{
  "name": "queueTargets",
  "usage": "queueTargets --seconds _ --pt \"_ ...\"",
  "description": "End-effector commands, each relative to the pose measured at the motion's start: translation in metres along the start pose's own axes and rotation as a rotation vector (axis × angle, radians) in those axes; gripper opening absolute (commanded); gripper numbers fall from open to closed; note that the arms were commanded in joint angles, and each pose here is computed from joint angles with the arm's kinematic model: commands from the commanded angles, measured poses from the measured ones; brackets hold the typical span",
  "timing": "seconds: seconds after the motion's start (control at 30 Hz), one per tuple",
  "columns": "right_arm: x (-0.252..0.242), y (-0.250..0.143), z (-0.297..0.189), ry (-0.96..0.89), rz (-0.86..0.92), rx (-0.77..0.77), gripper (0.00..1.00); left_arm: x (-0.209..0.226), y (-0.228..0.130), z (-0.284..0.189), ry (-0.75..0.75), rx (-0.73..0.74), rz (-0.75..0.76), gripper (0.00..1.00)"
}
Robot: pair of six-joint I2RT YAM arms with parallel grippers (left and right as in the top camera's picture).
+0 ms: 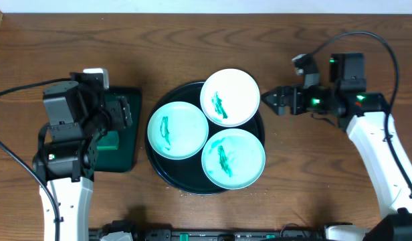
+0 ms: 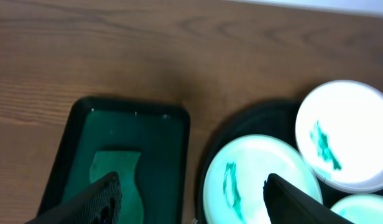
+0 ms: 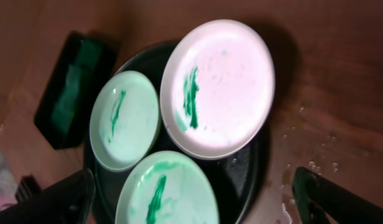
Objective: Clean dirty plates on tray and stack at the side
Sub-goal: 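Move right gripper to the top white plate rim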
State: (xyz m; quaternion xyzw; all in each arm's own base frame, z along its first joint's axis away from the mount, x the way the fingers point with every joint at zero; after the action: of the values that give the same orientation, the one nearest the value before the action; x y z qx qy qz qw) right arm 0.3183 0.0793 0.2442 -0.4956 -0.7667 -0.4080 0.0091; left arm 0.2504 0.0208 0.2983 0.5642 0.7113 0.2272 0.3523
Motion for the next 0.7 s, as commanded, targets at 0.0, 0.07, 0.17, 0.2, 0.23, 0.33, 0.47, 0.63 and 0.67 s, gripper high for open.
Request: queueTargets --seconds 0.0,0.07,0.17,0.2,0.23,0.33,0.47,0.63,0.67 --pt "0.026 0.026 0.001 -0.060 -0.013 0.001 0.99 0.006 0.010 0.004 0.078 -0.045 -0.172 0.74" --pt "0.040 0.037 0.006 -0.088 -0.013 0.029 0.97 0.010 0.010 0.008 0.123 -0.045 -0.224 0.74" --pt "0.053 0.048 0.021 -0.135 0.012 0.088 0.88 0.012 0.008 0.014 0.138 -0.025 -0.226 0.74" --pt "0.057 0.049 0.030 -0.152 0.032 0.121 0.84 0.013 0.007 0.015 0.141 -0.012 -0.228 0.74" --pt "0.059 0.050 0.036 -0.158 0.040 0.138 0.82 0.013 0.005 0.016 0.145 -0.001 -0.229 0.74" --pt "0.063 0.047 0.065 -0.205 0.085 0.216 0.72 0.014 -0.003 0.015 0.160 0.052 -0.234 0.74" --pt "0.074 0.036 0.117 -0.160 0.061 0.280 0.78 0.017 -0.021 0.014 0.193 0.165 -0.220 0.74" --pt "0.085 0.024 0.156 -0.128 0.019 0.319 0.40 0.020 -0.036 0.012 0.205 0.260 -0.140 0.74" --pt "0.087 0.021 0.161 -0.123 0.015 0.330 0.39 0.020 -0.037 0.013 0.207 0.269 -0.139 0.74"
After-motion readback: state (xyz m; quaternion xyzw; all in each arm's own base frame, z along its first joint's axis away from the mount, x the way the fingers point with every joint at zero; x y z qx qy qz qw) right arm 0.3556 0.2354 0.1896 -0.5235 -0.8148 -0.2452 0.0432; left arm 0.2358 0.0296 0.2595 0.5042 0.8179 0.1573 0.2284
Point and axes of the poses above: each gripper's point midway between its finger pads, its own z axis out along the fingers, its own x axis along the line the jaws close on, y = z × x, the point moved 9 cm from there along -z, back along the fingers, and after that the axes turned 10 degrees about -z, right-handed, at the moved point
